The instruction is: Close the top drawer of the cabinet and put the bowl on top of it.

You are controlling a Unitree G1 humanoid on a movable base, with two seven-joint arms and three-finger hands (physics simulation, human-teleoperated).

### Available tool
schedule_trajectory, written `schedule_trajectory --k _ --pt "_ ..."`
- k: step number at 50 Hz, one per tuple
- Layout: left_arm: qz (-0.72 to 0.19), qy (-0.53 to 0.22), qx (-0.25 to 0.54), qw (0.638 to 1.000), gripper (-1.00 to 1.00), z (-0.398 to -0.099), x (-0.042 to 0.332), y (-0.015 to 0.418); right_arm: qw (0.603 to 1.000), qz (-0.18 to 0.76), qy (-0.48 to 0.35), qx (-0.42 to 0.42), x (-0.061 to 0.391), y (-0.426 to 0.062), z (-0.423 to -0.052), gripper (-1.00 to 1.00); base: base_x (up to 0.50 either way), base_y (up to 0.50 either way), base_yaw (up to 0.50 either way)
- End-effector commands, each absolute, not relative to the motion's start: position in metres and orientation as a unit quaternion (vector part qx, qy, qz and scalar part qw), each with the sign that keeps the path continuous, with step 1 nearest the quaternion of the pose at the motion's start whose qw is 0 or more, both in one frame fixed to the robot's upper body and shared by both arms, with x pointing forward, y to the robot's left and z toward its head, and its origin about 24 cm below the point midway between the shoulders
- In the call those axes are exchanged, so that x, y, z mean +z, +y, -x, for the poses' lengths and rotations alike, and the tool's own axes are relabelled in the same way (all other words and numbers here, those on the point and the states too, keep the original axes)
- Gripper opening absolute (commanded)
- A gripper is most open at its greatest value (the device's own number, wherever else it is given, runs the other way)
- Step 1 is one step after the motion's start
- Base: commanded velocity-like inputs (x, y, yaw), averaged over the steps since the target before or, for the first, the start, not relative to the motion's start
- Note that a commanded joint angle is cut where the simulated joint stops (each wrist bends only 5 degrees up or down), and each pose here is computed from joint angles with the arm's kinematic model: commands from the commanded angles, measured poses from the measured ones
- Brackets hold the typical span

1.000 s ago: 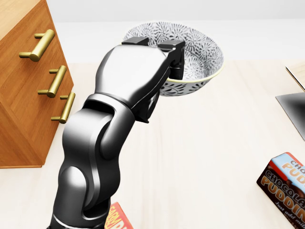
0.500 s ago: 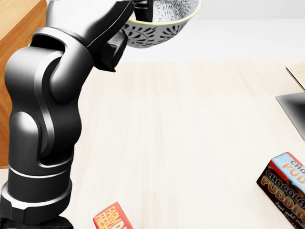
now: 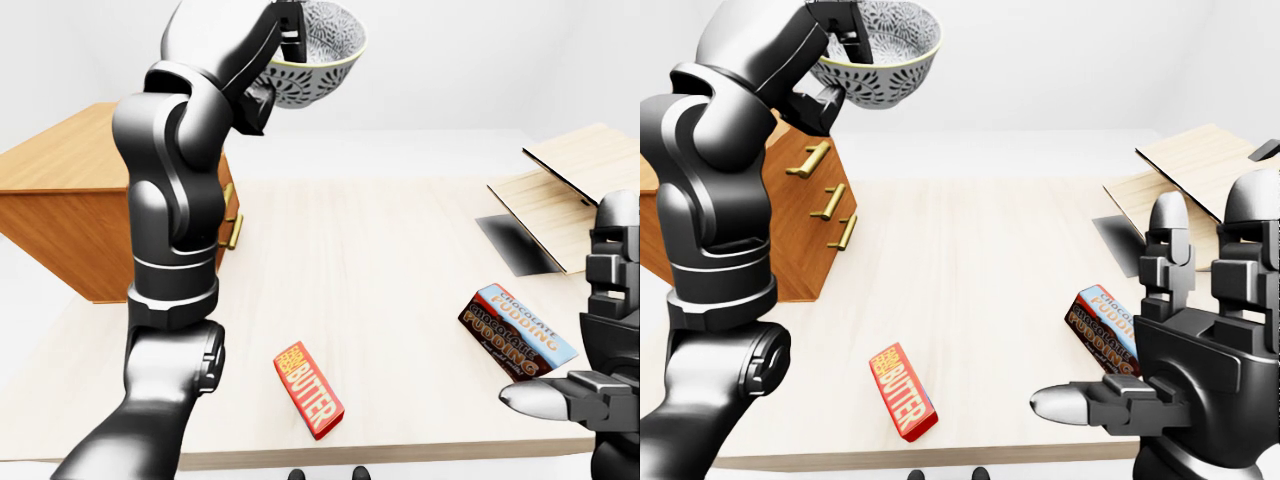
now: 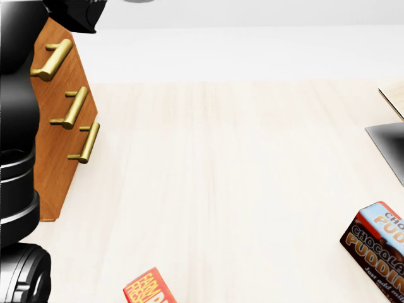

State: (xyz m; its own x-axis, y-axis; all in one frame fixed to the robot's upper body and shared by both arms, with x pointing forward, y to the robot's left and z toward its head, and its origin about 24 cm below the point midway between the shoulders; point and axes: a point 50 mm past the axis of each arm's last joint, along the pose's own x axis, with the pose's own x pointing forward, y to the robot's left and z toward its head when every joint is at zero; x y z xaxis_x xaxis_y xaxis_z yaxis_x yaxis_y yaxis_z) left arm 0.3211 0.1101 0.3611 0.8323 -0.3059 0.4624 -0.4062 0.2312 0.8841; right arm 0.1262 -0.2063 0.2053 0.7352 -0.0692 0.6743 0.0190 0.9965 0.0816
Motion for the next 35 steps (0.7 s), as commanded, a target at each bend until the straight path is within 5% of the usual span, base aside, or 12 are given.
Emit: schedule_trajectory --k 1,35 --pt "-0.617 -0.294 0.084 0.725 -1.00 -0.319 0.381 0.134 0.932 -0.034 -0.361 -0.023 0.204 -0.206 -0.127 1.00 0.00 0.00 0.00" --pt "-0.612 -0.251 0.180 0.728 -1.00 -0.313 0.407 0.214 0.932 -0.033 -0.360 -0.021 0.204 -0.205 -0.126 1.00 0.00 0.00 0.00"
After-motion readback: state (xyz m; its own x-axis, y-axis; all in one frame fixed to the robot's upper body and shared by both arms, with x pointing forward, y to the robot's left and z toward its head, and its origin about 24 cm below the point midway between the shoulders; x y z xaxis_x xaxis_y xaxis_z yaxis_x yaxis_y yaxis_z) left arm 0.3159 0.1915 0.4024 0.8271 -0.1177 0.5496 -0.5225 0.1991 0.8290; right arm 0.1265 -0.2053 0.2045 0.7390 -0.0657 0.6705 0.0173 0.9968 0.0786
